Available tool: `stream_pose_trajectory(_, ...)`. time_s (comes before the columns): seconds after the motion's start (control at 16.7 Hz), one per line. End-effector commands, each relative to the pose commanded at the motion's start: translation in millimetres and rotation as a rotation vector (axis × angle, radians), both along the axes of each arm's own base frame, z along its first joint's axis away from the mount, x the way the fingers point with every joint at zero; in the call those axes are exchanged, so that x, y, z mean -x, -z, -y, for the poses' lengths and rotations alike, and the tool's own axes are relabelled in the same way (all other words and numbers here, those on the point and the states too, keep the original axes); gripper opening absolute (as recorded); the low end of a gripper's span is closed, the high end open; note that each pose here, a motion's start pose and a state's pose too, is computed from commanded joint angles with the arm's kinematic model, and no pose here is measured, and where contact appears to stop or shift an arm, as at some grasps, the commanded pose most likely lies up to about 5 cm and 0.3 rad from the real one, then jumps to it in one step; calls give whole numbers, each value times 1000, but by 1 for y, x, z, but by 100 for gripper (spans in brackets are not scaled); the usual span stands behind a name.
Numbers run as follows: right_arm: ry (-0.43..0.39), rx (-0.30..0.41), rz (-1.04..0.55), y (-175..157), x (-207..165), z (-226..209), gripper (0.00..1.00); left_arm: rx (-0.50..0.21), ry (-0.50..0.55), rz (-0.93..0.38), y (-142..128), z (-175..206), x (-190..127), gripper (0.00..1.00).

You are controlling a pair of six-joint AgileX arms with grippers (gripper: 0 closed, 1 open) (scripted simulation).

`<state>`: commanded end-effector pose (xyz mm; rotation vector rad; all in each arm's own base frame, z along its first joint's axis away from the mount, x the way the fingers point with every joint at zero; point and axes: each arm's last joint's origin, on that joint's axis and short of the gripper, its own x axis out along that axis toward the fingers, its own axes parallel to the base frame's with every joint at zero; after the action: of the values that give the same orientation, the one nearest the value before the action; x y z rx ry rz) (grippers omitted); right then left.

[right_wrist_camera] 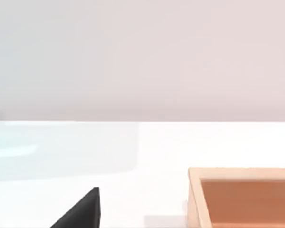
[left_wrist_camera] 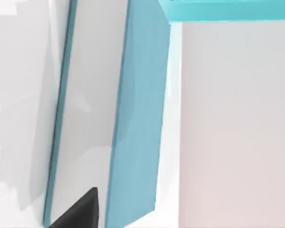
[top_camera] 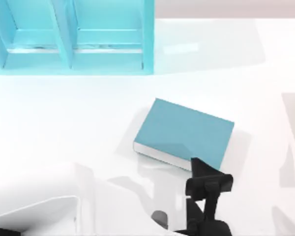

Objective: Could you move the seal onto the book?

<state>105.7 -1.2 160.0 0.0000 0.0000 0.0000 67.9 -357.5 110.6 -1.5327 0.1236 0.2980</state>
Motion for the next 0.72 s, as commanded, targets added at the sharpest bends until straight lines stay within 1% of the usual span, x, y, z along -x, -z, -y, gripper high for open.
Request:
stream_pose_trajectory(0.18, 0, 0, 0, 0, 0, 0, 100, -8, -7, -8, 0, -2, -3, 100)
stream_pose_trajectory(0.36, 0, 0, 0, 0, 0, 0, 100, -42, -23, -65, -10, -14, -15, 100)
stream_pose_trajectory(0.54, 0, 0, 0, 0, 0, 0, 100, -131, -40, -181, -23, -41, -38, 100)
stream_pose_trajectory(0.72, 0, 0, 0, 0, 0, 0, 100, -231, -20, -326, -42, -82, -64, 100)
